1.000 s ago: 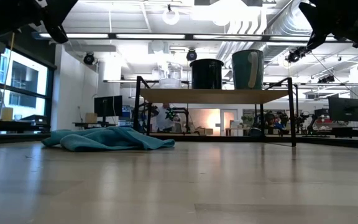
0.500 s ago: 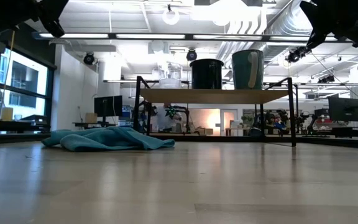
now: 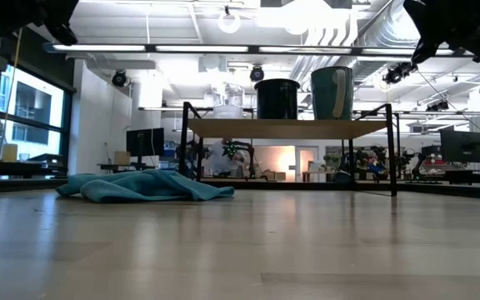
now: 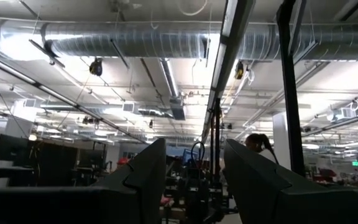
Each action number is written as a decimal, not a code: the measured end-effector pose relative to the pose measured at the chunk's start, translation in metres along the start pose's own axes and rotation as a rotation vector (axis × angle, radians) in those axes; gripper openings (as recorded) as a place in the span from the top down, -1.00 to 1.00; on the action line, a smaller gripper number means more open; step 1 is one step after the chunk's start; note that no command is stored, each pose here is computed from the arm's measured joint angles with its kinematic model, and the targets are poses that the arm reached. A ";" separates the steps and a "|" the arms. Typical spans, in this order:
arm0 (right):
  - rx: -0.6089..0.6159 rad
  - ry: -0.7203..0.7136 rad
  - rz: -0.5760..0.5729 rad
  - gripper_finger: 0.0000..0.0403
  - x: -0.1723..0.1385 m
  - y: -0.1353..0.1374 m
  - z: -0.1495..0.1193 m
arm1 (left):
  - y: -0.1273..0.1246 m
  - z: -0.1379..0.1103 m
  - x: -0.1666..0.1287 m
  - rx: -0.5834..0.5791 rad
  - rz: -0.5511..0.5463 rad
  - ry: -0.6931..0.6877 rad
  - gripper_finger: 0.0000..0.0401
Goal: Stack small to large cups/mugs on shelf
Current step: Return to Home Position
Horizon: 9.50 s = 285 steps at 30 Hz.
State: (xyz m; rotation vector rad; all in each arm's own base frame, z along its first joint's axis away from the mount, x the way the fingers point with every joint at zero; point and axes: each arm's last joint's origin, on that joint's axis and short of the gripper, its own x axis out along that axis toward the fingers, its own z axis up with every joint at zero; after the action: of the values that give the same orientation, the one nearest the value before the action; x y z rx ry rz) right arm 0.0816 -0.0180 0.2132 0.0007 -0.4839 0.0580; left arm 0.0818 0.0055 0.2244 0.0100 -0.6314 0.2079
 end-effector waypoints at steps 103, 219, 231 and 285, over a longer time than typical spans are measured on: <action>0.117 0.360 -0.046 0.46 -0.002 0.017 -0.039 | -0.002 -0.001 -0.004 -0.149 -0.097 0.029 0.24; 0.074 0.462 -0.045 0.46 -0.006 0.017 -0.048 | -0.003 -0.054 -0.021 0.072 -0.158 0.596 0.24; 0.074 0.462 -0.045 0.46 -0.006 0.017 -0.048 | -0.003 -0.054 -0.021 0.072 -0.158 0.597 0.24; 0.074 0.462 -0.045 0.46 -0.006 0.017 -0.048 | -0.003 -0.054 -0.021 0.072 -0.159 0.596 0.24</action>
State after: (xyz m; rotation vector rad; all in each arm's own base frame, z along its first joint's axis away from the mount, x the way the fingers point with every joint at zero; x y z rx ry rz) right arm 0.0976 -0.0004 0.1675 0.0694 -0.0194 0.0298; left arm 0.0974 0.0020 0.1687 0.0644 -0.0276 0.0715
